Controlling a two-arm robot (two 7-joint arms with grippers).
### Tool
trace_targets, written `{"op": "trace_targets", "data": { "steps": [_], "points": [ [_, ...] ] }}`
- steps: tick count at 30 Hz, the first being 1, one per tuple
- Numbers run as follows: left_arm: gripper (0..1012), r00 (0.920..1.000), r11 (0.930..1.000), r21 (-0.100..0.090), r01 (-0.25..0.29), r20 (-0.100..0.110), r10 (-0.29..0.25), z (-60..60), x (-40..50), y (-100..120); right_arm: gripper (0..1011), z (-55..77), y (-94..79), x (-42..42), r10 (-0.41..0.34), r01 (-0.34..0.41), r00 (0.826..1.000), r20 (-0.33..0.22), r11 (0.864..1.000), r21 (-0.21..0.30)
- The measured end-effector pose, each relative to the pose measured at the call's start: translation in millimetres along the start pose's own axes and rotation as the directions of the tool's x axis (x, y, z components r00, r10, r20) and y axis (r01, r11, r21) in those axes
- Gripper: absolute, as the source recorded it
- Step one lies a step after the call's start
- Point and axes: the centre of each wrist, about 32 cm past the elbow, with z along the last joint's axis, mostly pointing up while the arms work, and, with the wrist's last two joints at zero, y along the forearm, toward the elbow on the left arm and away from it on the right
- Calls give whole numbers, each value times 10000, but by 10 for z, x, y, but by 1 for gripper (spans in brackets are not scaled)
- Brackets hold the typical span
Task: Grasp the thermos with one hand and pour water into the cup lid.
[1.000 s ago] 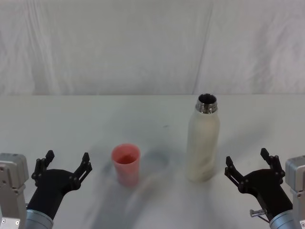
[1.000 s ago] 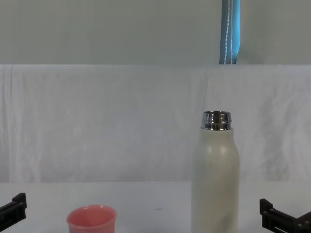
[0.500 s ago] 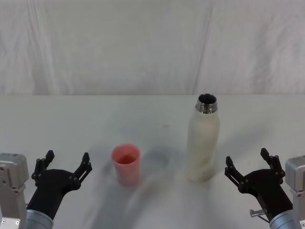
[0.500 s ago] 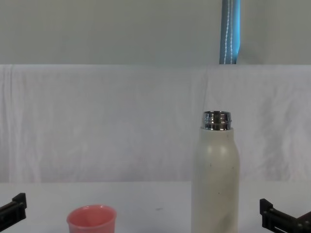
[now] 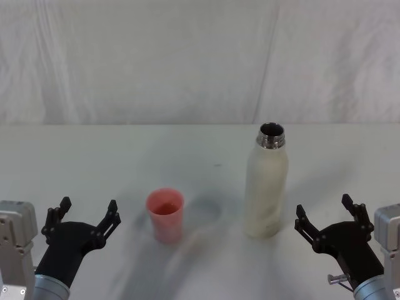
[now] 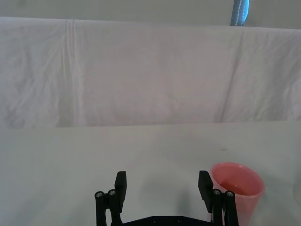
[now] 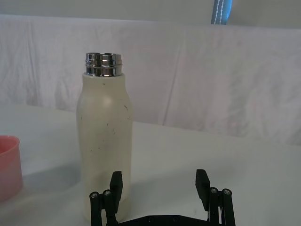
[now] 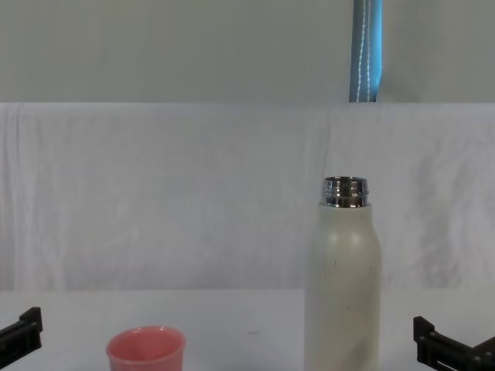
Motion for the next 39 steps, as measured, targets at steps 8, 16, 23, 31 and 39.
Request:
{"op": "trace_targets", "data": {
  "steps": [8, 16, 23, 31, 39],
  "points": [
    [1001, 10000, 10000, 0, 1, 0, -1, 0, 0, 0, 1001, 0, 0, 0, 0, 0, 10000, 0, 10000, 0],
    [1001, 10000, 10000, 0, 0, 0, 0, 0, 0, 0, 1002, 0, 0, 0, 1, -1, 10000, 0, 10000, 0],
    [1001, 10000, 10000, 0, 0, 0, 0, 0, 0, 0, 1001, 0, 0, 0, 1, -1, 10000, 0, 10000, 0],
    [1001, 10000, 10000, 0, 0, 0, 0, 0, 0, 0, 1001, 0, 0, 0, 0, 0, 10000, 0, 10000, 1],
    [1001, 10000, 10000, -1, 0, -1, 0, 0, 0, 0, 1001, 0, 0, 0, 0, 0, 10000, 0, 10000, 0]
  ]
}}
